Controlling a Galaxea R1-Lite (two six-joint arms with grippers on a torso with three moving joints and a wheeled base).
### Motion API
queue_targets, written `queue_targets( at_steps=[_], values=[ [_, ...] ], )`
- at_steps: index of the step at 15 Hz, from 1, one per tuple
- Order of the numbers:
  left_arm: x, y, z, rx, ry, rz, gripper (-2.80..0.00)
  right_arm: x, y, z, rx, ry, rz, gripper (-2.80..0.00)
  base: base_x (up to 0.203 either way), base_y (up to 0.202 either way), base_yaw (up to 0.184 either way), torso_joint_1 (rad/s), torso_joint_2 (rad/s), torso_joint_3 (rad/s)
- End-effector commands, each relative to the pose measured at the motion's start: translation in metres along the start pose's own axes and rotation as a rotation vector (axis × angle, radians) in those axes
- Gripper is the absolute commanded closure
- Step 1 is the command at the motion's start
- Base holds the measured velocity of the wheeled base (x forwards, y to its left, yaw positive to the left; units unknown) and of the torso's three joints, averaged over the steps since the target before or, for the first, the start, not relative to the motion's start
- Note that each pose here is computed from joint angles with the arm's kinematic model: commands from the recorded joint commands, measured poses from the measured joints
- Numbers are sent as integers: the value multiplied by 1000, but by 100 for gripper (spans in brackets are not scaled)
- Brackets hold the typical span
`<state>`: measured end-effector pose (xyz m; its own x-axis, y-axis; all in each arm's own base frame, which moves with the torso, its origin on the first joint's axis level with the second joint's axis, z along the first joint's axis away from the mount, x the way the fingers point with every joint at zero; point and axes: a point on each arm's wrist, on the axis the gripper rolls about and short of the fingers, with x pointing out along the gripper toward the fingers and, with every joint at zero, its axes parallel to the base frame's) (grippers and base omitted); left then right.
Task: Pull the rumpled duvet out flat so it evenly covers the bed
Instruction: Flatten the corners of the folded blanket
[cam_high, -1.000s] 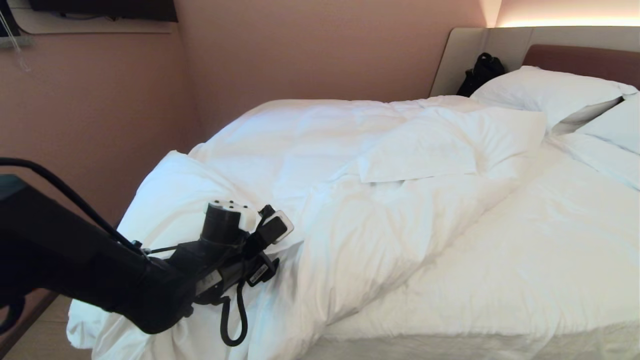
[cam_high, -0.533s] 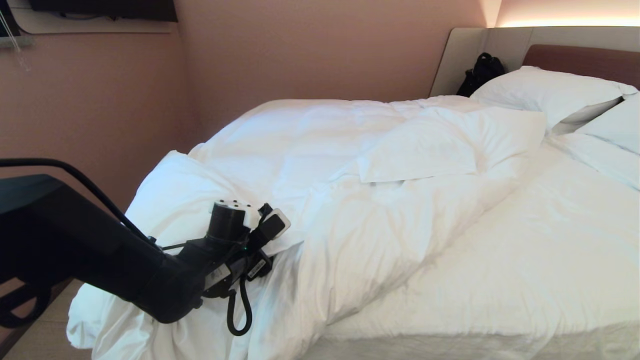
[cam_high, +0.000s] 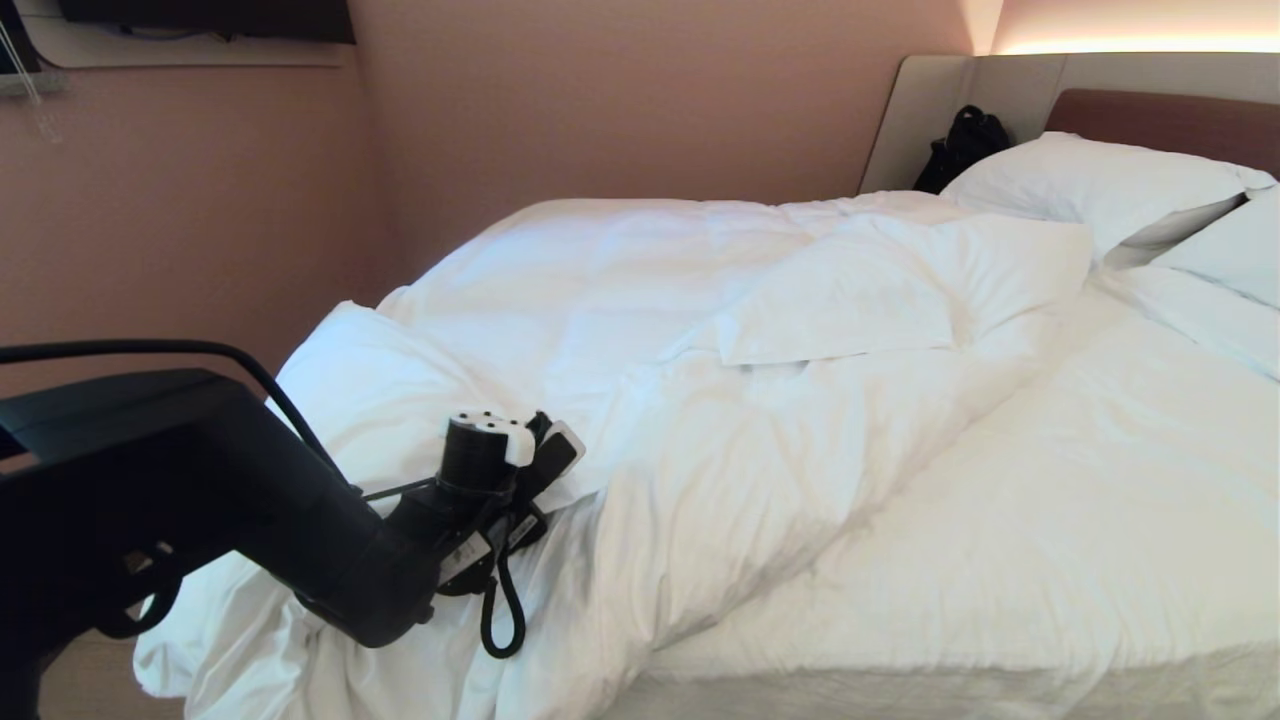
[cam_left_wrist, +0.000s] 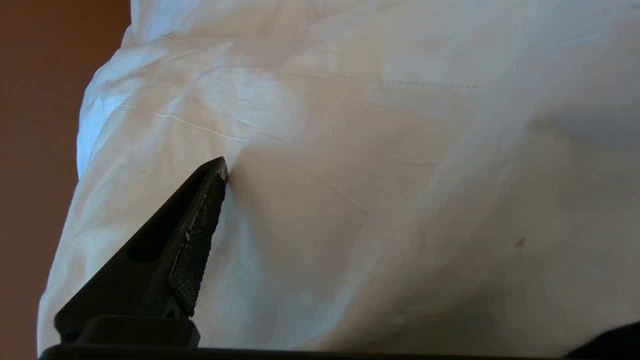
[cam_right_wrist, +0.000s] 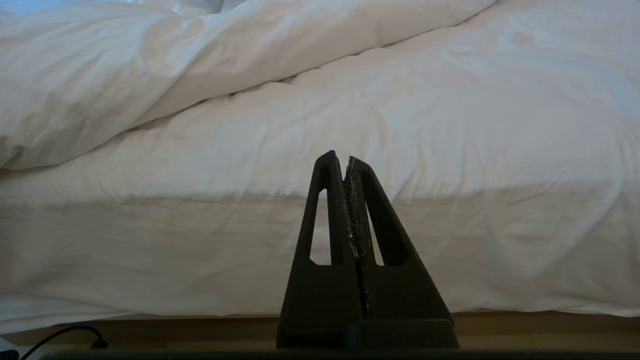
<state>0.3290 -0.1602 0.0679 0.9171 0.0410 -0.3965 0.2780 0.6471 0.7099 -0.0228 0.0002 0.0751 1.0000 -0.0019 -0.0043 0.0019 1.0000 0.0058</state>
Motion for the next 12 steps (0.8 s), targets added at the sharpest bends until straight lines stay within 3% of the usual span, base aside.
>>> queue_targets(
  at_steps=[1, 7, 8, 12],
  values=[
    [1, -1, 0, -2, -2, 6, -280, 0, 0, 0, 0, 0, 0, 0, 0, 0, 0, 0, 0, 0],
    [-3, 1, 0, -14, -20, 19, -280, 0, 0, 0, 0, 0, 0, 0, 0, 0, 0, 0, 0, 0],
    [-3, 2, 1, -18, -24, 23, 0, 0, 0, 0, 0, -1, 0, 0, 0, 0, 0, 0, 0, 0],
    [-7, 8, 5, -37, -51, 44, 0, 0, 0, 0, 0, 0, 0, 0, 0, 0, 0, 0, 0, 0]
  ],
)
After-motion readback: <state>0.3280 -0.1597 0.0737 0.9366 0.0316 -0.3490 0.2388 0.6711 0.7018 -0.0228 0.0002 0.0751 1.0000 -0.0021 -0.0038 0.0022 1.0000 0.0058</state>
